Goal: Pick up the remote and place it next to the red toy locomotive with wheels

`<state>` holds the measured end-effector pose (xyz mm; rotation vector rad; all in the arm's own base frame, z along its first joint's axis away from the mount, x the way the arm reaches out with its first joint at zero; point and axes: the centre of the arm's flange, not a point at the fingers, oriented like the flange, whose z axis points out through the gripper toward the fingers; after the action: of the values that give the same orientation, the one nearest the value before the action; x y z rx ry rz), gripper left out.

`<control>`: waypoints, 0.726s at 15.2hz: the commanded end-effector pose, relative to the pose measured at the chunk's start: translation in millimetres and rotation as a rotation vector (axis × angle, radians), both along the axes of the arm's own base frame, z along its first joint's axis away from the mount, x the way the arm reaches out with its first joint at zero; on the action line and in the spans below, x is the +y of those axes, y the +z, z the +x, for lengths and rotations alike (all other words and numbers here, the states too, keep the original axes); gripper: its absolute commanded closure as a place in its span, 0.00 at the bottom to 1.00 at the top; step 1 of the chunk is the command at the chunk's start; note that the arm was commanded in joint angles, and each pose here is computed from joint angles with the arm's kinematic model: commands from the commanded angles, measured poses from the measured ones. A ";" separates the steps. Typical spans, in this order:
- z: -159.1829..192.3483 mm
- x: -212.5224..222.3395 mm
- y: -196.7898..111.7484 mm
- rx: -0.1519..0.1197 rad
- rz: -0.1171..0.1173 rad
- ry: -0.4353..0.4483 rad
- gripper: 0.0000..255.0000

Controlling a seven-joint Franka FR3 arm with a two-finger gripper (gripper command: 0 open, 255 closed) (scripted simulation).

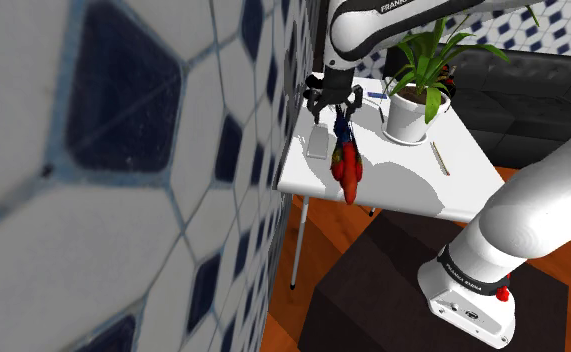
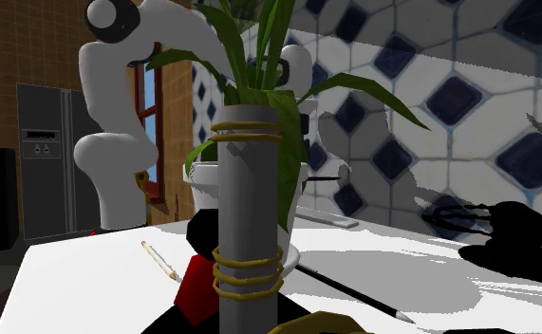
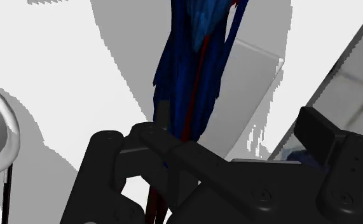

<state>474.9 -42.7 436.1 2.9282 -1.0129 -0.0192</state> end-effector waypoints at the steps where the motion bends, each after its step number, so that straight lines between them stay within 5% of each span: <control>1: 17.2 -9.8 -23.1 0.003 0.011 -0.088 0.00; 7: 59.2 -49.8 -68.6 -0.020 0.033 -0.324 0.00; 11: 59.0 -49.7 -89.7 -0.020 0.033 -0.324 0.00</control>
<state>534.3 -91.2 352.7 2.7637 -1.4873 -0.0148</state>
